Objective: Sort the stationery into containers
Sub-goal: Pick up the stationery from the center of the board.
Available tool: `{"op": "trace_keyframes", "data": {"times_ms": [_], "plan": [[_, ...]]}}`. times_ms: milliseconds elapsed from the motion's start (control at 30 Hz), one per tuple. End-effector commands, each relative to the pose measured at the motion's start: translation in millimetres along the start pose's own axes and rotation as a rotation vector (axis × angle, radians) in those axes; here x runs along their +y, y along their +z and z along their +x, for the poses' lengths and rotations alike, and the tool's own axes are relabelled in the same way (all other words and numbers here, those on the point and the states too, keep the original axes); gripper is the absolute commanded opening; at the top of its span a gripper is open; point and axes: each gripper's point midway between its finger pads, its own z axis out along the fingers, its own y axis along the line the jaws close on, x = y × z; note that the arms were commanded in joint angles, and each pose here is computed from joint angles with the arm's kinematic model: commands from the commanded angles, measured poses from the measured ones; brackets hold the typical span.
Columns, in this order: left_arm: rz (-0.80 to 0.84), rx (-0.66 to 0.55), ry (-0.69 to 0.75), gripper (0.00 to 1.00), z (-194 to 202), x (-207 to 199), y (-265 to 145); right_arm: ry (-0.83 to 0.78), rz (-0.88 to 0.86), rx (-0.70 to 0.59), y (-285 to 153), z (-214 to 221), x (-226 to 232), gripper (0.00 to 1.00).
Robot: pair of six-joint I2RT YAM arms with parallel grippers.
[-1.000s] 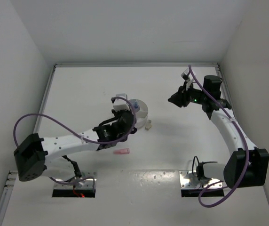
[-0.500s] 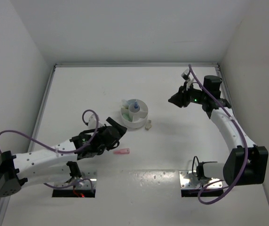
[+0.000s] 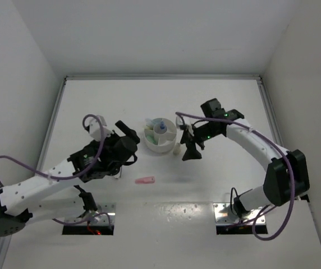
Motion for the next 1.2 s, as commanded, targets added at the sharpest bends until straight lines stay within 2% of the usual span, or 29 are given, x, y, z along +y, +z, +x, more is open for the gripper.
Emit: {"op": "trace_keyframes", "data": {"times_ms": [0,100,167,200,233,267,333,500,767,1067,1167], "plan": [[-0.064,-0.227,0.171,1.0,-66.8,28.5,-14.5,-0.236,-0.075,0.04,14.7,-7.6,23.4,0.8],[-0.048,-0.297,0.128,1.0,-95.6,33.5,-27.3,-0.311,-0.072,0.077,41.6,-25.4,34.2,0.8],[-0.055,-0.335,0.12,1.0,-107.8,41.1,-31.7,-0.309,-0.037,0.123,68.5,-36.5,42.4,0.75],[-0.053,-0.336,0.117,1.0,-107.8,43.7,-32.1,-0.291,-0.028,0.141,80.0,-39.5,44.3,0.72],[-0.056,-0.345,0.115,1.0,-108.9,47.0,-32.4,-0.23,-0.012,0.21,98.2,-26.9,39.1,0.64],[-0.061,-0.343,0.12,1.0,-104.7,52.4,-30.0,-0.241,-0.032,0.226,116.0,-37.5,50.3,0.59],[-0.068,-0.341,0.122,0.98,-100.2,62.8,-28.2,-0.158,-0.041,0.327,151.6,-25.0,61.4,0.52],[-0.128,-0.408,0.117,0.93,-108.4,89.5,-30.4,-0.142,0.025,0.443,204.7,-16.5,70.3,0.53],[-0.097,-0.435,0.058,0.93,-122.4,92.8,-39.7,-0.103,0.095,0.562,229.9,9.5,59.7,0.58],[-0.084,-0.438,0.03,0.93,-125.5,97.4,-42.9,-0.079,0.149,0.662,234.2,37.7,46.8,0.58],[-0.073,-0.441,0.003,0.93,-128.1,98.5,-45.1,-0.08,0.174,0.708,233.3,53.2,41.3,0.51]]}}
